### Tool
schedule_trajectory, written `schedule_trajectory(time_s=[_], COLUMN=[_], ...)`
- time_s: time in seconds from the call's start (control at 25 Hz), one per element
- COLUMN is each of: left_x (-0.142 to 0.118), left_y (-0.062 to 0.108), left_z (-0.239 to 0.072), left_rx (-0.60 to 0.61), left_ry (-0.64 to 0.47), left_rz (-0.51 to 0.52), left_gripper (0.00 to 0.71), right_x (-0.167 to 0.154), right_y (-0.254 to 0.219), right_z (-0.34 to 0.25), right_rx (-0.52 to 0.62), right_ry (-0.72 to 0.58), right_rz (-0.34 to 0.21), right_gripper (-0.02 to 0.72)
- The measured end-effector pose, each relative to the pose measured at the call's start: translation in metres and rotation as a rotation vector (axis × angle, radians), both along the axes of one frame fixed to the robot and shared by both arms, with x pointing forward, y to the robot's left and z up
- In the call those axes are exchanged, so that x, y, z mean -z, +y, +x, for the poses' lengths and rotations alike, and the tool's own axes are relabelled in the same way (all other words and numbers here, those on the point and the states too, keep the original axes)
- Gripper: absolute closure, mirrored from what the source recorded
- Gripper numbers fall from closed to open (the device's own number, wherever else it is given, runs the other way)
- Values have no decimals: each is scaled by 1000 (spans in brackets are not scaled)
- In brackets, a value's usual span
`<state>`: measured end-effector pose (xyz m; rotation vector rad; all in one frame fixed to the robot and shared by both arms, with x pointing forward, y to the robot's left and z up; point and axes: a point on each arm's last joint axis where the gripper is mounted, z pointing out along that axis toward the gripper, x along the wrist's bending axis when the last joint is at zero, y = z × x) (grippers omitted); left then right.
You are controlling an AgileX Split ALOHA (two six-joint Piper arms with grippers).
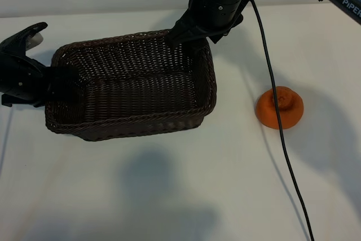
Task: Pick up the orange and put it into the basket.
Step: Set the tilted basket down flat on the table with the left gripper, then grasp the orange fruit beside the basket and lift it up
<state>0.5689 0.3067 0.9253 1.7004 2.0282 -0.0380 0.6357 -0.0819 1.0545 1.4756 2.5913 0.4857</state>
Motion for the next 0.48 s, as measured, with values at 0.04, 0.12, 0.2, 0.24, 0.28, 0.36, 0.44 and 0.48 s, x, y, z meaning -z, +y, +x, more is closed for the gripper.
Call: schedule_trajectory(time_s=[0.04,0.12,0.2,0.24,0.28,0.36,0.44,0.48], left_x=[-1,-2,-3,-3,-3,-3,-3,-3], left_y=[-1,-2,-2,-2,-3,-4,-4,-5], left_z=[0,0,1,1,1,0,-1,-2], left_rx=[1,5,4,5,7,14,21,23], left_ry=[3,9,10,12,15,25,35,37], left_rz=[-7,-20,-29,-32,-34,-42,-50,-52], left_gripper=[451,341,222,172,138,92,82,82], right_x=[0,0,0,0,0,0,0,0], right_y=[0,0,0,0,0,0,0,0], right_z=[0,0,0,0,0,0,0,0], right_rx=[0,0,0,0,0,0,0,0], right_ry=[0,0,0,0,0,0,0,0], right_rz=[0,0,0,0,0,0,0,0], right_gripper=[177,177,177,177,177,177,177,177])
